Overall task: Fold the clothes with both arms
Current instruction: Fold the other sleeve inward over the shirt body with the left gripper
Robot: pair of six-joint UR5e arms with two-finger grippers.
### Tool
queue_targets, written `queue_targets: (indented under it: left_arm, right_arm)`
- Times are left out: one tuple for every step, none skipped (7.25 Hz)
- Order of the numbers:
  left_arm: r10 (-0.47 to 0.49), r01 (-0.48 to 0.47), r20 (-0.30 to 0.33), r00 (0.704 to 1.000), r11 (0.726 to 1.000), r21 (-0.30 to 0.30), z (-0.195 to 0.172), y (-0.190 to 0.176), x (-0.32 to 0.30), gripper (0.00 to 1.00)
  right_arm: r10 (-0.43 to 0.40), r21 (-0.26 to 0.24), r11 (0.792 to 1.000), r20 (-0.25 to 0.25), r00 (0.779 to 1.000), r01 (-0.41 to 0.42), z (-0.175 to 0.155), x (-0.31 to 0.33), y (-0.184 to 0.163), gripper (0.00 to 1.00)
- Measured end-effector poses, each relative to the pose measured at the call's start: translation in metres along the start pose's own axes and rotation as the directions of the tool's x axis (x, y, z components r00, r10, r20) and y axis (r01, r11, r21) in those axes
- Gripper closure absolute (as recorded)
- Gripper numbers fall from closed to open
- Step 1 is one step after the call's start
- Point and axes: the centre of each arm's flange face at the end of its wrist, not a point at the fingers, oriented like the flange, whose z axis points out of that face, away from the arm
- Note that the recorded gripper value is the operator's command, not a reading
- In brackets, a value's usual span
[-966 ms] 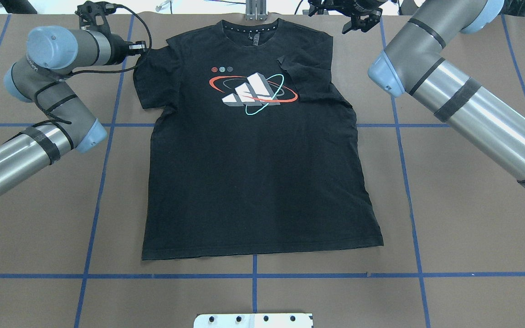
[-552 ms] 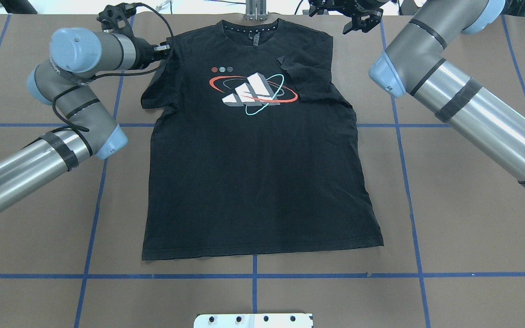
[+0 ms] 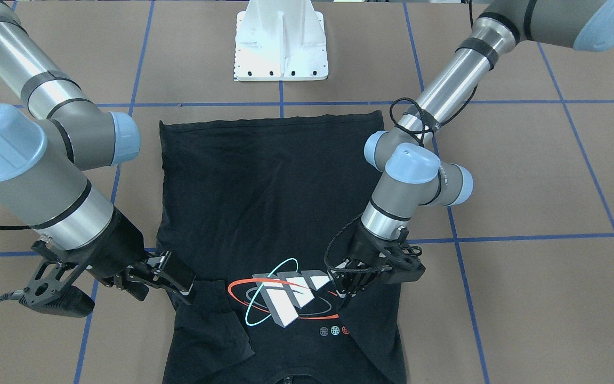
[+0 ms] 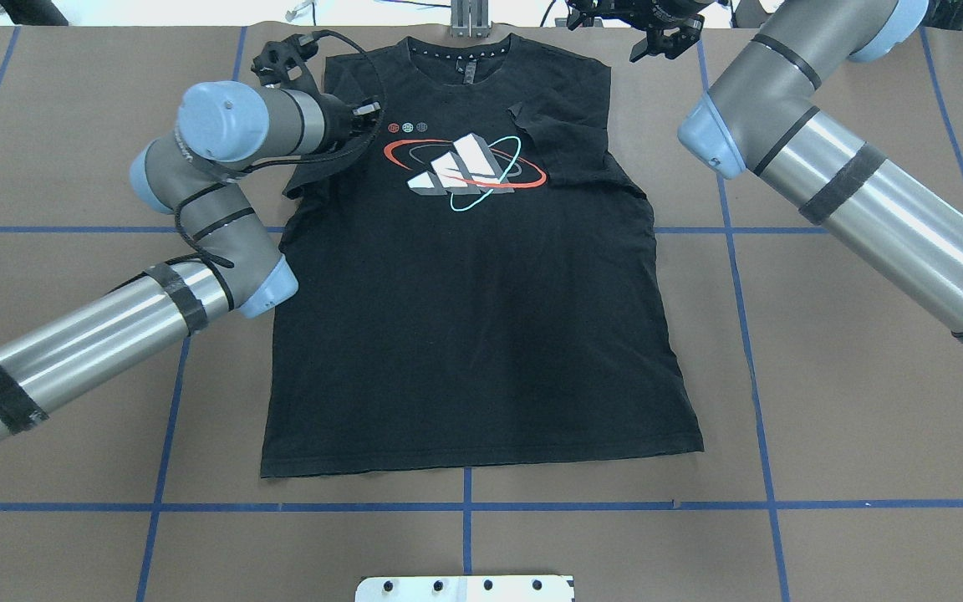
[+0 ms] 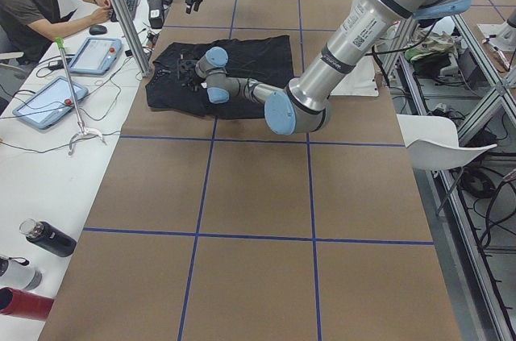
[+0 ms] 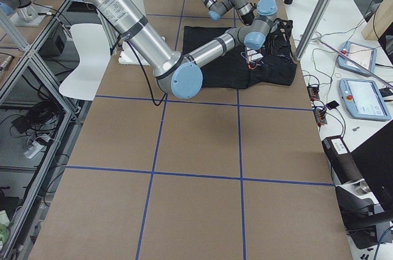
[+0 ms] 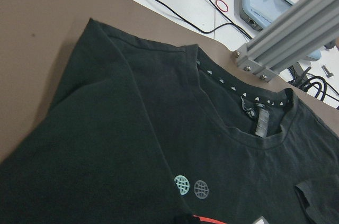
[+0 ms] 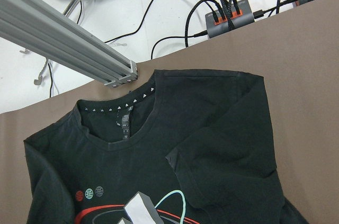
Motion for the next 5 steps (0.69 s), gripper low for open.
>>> queue_targets:
  left_arm:
    - [-0.004,0.004,0.003,1.000,1.000,0.009,0.007,0.001,0.007,1.00]
    - [-0.007,0.007,0.000,1.000,1.000,0.022,0.013,-0.001,0.008,1.00]
    - [-0.008,0.008,-0.006,1.000,0.999,0.036,0.016,-0.005,0.007,1.00]
    - [-0.010,0.011,-0.008,1.000,0.999,0.052,0.017,-0.013,0.006,1.00]
    - [-0.013,0.014,-0.008,1.000,0.998,0.068,0.016,-0.025,0.004,1.00]
  right_arm:
    - [-0.002,0.004,1.000,-0.001,1.000,0.002,-0.002,0.002,-0.003,0.01]
    - [-0.003,0.007,1.000,-0.002,1.000,0.003,-0.004,0.003,-0.005,0.01]
    - [-0.004,0.009,1.000,-0.004,1.000,0.004,-0.004,0.005,-0.007,0.01]
    - [-0.007,0.010,1.000,-0.006,1.000,0.007,-0.005,0.007,-0.008,0.01]
    - [-0.010,0.010,1.000,-0.009,1.000,0.010,-0.004,0.010,-0.009,0.01]
